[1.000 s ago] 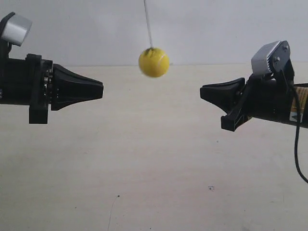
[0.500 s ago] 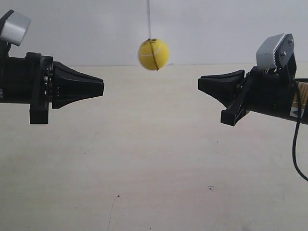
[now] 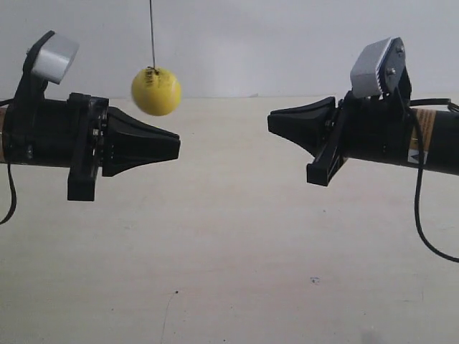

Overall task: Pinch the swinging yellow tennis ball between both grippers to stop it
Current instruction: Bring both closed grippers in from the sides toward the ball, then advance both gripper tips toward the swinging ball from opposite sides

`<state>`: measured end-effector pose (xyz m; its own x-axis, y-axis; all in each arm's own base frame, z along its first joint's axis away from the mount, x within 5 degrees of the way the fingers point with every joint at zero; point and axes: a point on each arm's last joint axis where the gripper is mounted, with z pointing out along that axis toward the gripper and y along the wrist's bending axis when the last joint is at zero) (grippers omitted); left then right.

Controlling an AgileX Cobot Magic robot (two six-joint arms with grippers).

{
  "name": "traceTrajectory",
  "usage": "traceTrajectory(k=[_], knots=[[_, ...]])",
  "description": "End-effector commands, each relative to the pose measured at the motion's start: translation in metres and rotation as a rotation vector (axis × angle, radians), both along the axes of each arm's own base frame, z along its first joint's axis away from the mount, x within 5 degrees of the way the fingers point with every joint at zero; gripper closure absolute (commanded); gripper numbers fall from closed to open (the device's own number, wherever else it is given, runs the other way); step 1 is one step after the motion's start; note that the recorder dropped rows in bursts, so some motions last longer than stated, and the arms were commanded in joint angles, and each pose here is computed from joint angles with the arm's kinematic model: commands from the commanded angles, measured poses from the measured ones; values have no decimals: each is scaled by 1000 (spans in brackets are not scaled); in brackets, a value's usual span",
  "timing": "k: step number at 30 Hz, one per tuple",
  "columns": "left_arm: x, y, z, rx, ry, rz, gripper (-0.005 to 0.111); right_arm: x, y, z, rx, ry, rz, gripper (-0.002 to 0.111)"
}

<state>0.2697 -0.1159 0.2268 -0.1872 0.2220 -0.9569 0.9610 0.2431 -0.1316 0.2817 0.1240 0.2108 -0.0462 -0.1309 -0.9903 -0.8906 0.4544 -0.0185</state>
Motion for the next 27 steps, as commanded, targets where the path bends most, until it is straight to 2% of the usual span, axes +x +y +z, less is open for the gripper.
traceTrajectory(k=[1, 6, 12, 16, 20, 27], knots=[[2, -2, 2, -5, -11, 8, 102, 4, 5, 5, -14, -22, 10, 108], [3, -2, 2, -4, -26, 12, 102, 11, 5, 8, -49, -50, -15, 108], [11, 1, 1, 17, -59, 102, 102, 13, 4, 9, -69, -76, -35, 108], [12, 1, 1, 25, -84, 111, 102, 14, 3, 7, -91, -77, -52, 108], [14, 1, 3, 15, -125, 121, 102, 14, 2, 7, -89, -78, -55, 108], [15, 2, 3, 8, -123, 129, 102, 12, 5, 10, -48, -77, -29, 108]])
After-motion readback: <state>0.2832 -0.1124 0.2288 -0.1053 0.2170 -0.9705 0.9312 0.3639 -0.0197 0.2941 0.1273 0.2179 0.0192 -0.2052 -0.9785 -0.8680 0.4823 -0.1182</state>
